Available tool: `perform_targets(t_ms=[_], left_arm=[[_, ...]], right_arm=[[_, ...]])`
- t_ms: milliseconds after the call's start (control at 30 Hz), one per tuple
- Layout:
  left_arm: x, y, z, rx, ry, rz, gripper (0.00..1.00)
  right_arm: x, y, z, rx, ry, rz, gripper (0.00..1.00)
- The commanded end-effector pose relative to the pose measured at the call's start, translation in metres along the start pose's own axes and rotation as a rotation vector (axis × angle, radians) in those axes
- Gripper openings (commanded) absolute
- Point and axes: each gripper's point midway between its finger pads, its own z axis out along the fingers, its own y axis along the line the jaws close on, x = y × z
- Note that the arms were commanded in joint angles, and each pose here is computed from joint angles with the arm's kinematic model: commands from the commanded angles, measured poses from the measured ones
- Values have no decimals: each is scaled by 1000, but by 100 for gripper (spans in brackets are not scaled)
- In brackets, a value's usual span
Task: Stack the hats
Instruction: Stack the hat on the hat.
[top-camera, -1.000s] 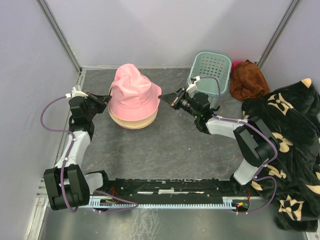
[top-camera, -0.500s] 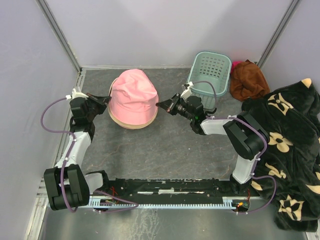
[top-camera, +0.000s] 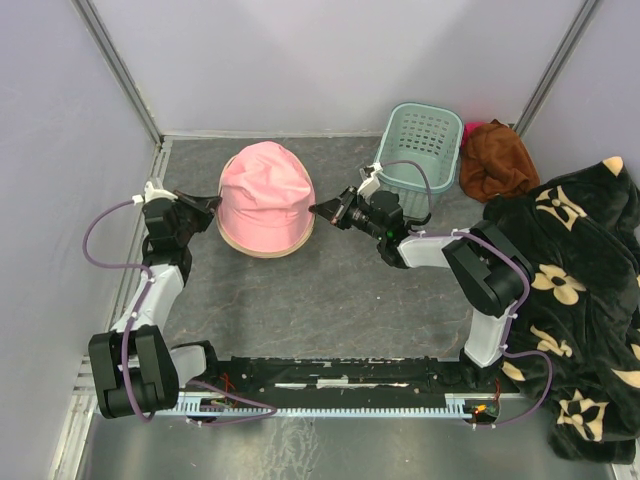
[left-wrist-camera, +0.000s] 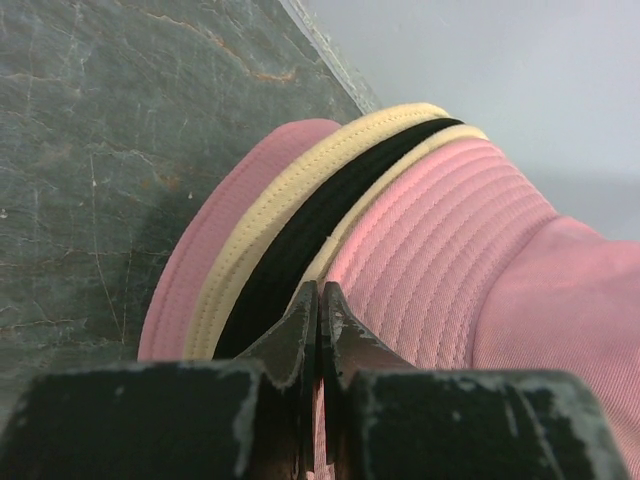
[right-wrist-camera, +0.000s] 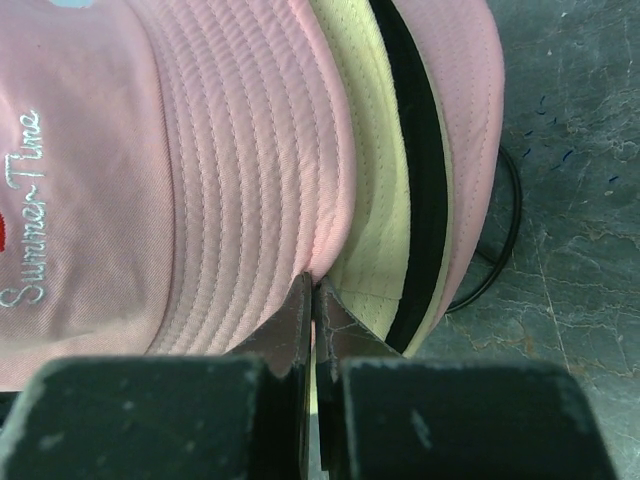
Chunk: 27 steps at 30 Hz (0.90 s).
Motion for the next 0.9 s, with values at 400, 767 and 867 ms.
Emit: perform_targets(t_ms=[400,767,867], left_arm=[[27,96,6,-301,10,-28,3],[33,107,10,-329,26,-29,3],[36,111,11,-335,32,-33,3]], right_arm=[[25,-60,4,222,95,-65,1],[35,-86,5,310,134,-64,1],[36,-89,5,327,138,-69,1]])
